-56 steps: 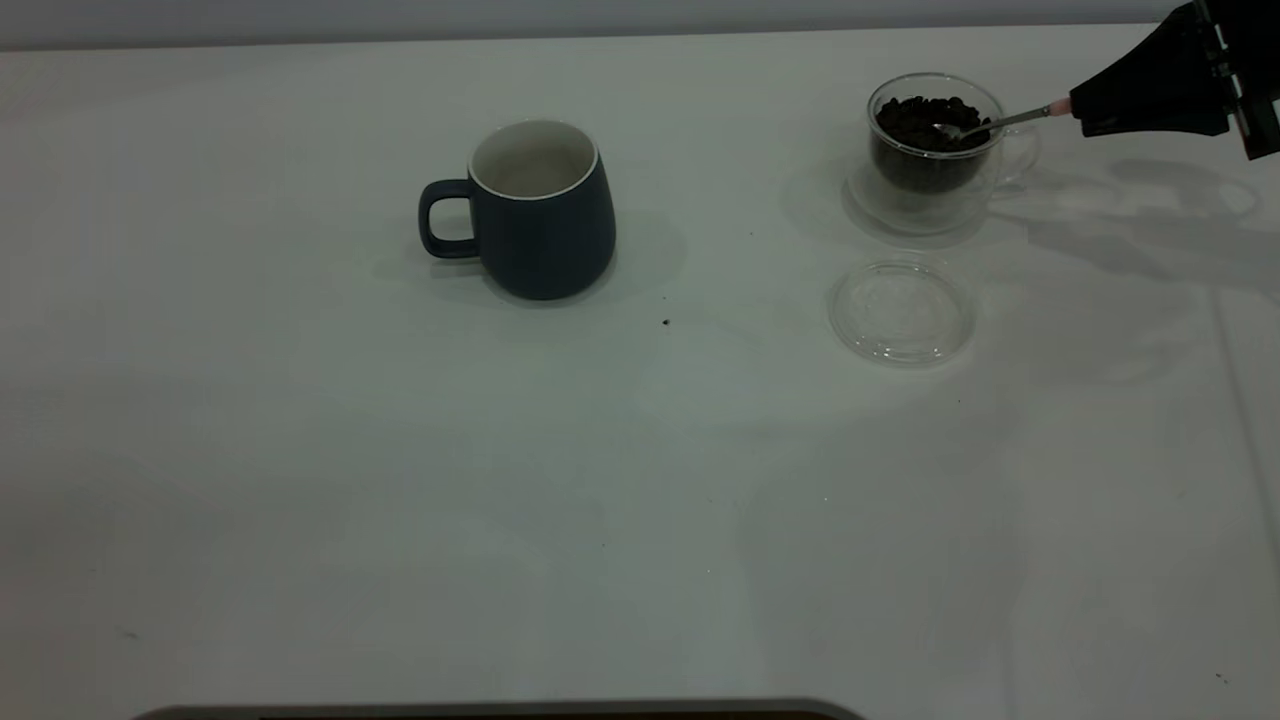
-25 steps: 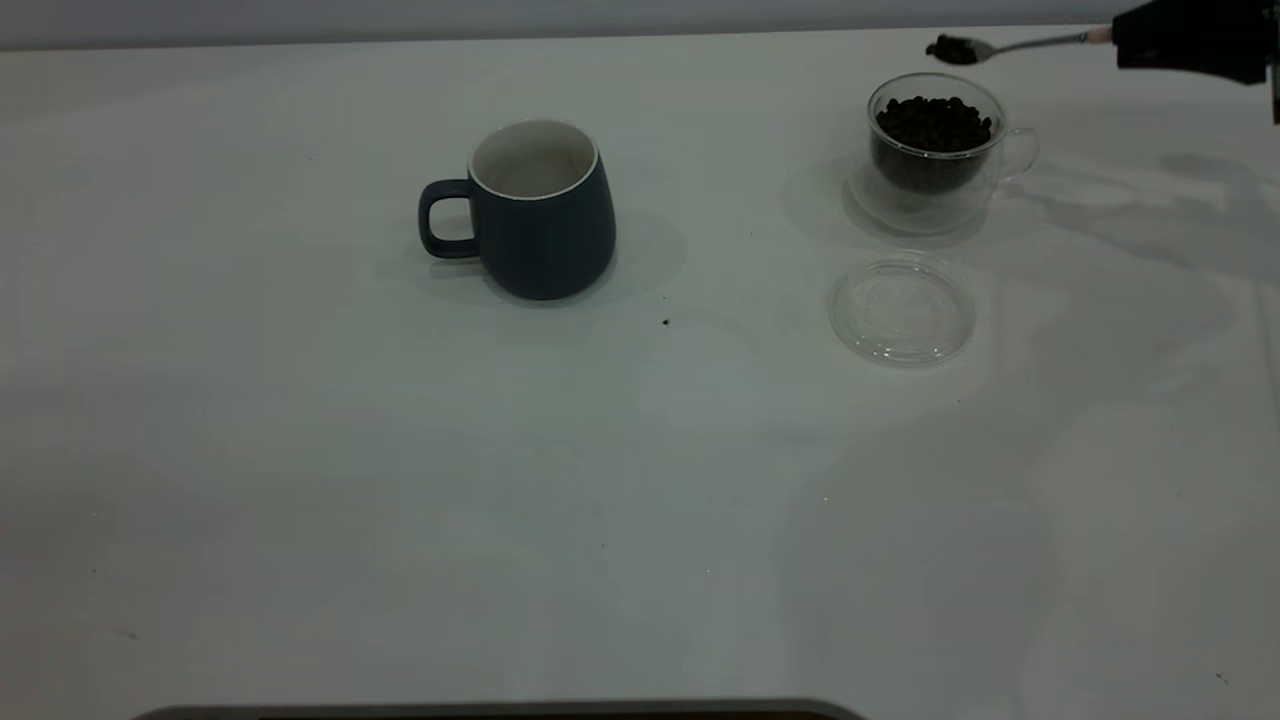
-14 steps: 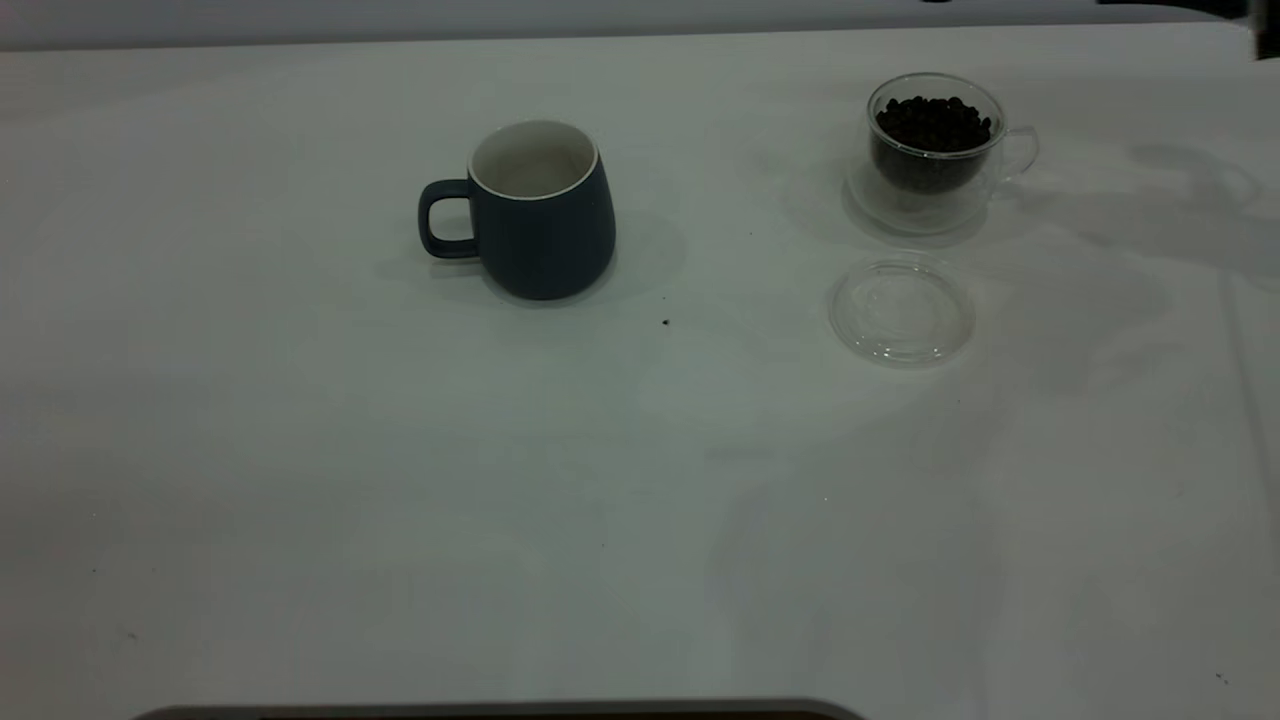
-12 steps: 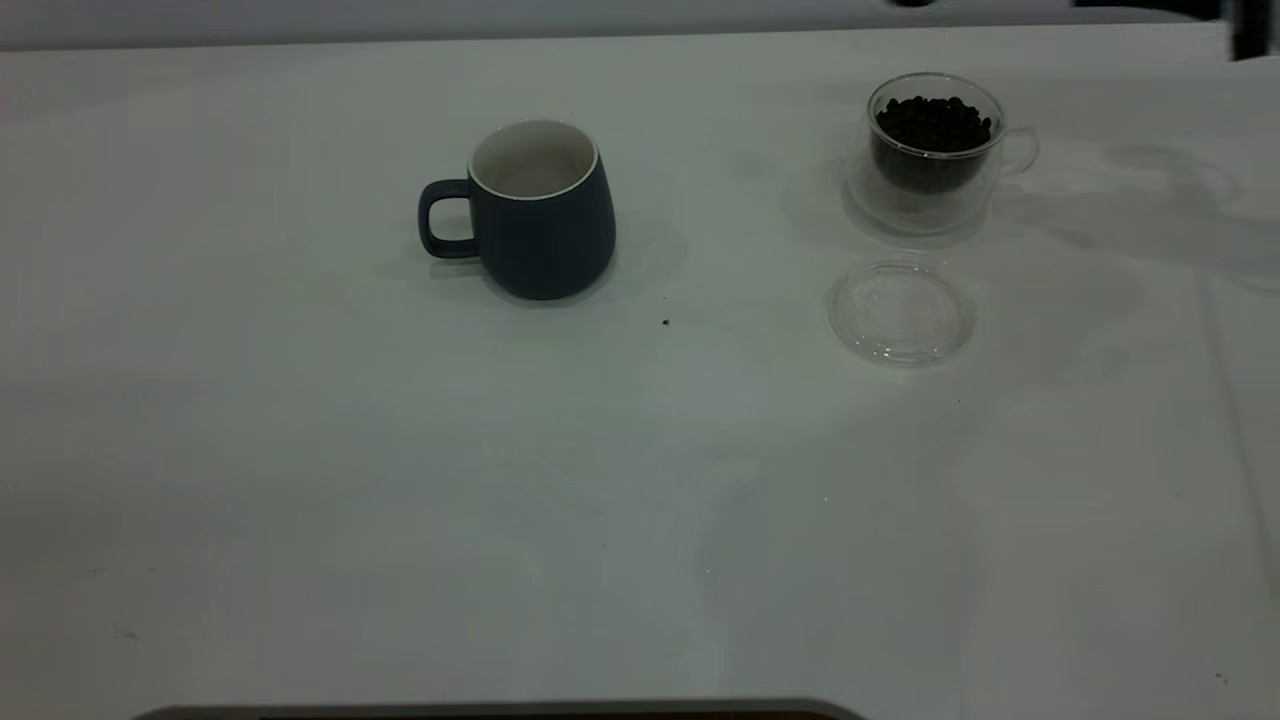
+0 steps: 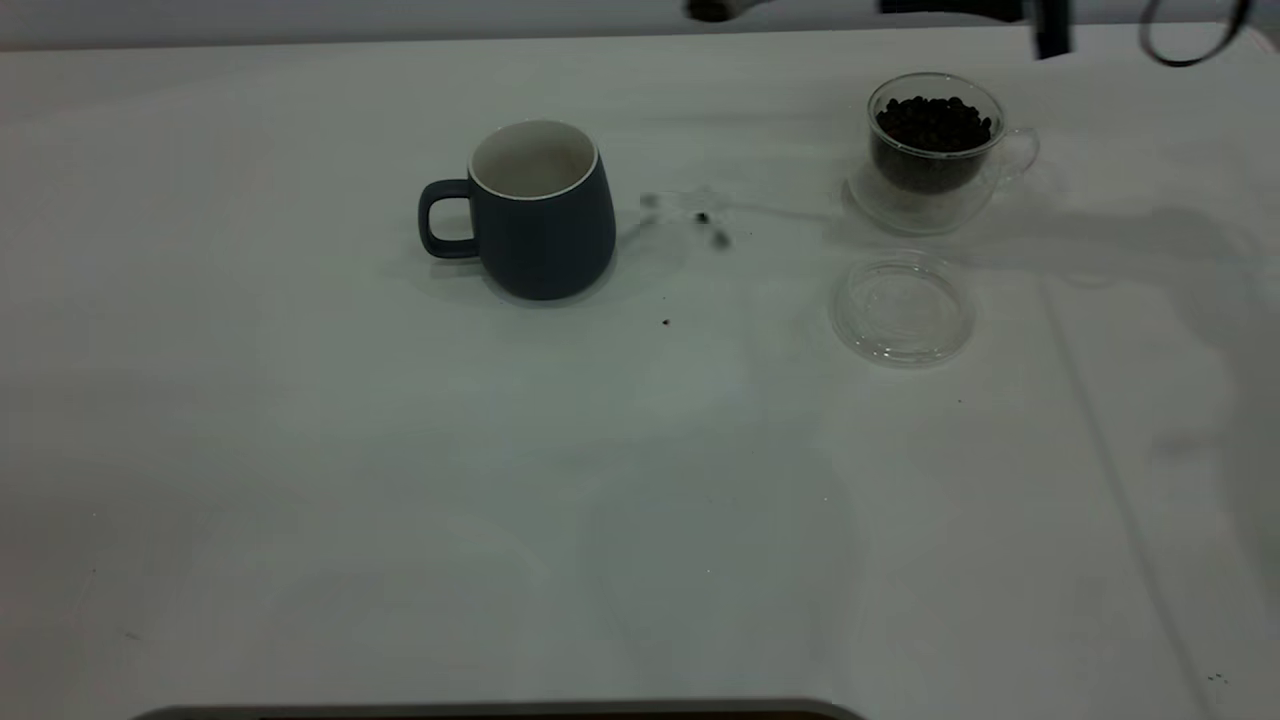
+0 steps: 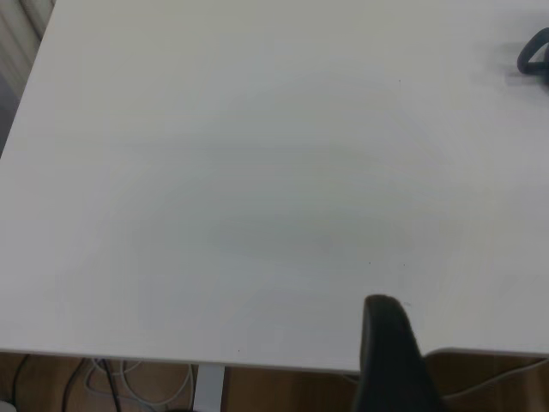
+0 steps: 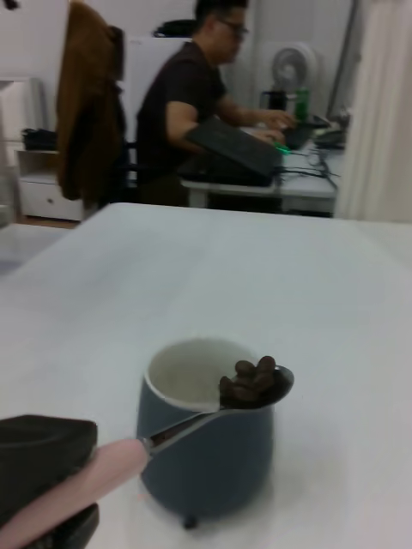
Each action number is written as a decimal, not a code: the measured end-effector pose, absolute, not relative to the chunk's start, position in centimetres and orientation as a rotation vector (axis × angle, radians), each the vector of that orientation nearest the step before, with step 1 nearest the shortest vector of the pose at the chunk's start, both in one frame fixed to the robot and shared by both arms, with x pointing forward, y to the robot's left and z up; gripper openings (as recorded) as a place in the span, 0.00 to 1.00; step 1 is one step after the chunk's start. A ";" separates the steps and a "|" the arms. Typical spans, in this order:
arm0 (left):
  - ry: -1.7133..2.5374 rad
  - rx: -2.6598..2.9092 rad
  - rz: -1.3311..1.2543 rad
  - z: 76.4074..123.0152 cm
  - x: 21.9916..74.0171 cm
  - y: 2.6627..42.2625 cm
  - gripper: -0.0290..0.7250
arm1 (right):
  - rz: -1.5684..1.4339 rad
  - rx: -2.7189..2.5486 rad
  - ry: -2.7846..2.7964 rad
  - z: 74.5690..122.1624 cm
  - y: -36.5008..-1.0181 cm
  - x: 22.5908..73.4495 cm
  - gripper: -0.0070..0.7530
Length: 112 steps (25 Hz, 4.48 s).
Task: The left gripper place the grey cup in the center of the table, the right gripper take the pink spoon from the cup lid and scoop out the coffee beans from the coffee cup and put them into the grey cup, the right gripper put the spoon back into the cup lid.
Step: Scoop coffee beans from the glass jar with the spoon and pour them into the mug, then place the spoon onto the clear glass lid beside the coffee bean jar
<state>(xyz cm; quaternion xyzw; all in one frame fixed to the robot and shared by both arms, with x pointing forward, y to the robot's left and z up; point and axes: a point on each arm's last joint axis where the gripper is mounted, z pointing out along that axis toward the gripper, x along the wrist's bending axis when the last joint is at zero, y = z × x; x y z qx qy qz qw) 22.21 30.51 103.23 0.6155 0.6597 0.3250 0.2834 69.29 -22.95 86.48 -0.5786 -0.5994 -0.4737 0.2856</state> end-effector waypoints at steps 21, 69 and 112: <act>1.767 1.645 0.869 103.2 22.2 30.5 0.70 | -1.251 -1.420 -1.820 82.6 -13.0 67.7 0.14; 1.766 1.647 0.870 103.2 22.2 30.5 0.70 | -0.983 -1.782 -1.901 78.6 -32.5 60.9 0.14; 1.767 1.646 0.869 103.2 22.2 30.5 0.70 | -1.129 -1.924 -1.943 75.4 -32.8 62.2 0.77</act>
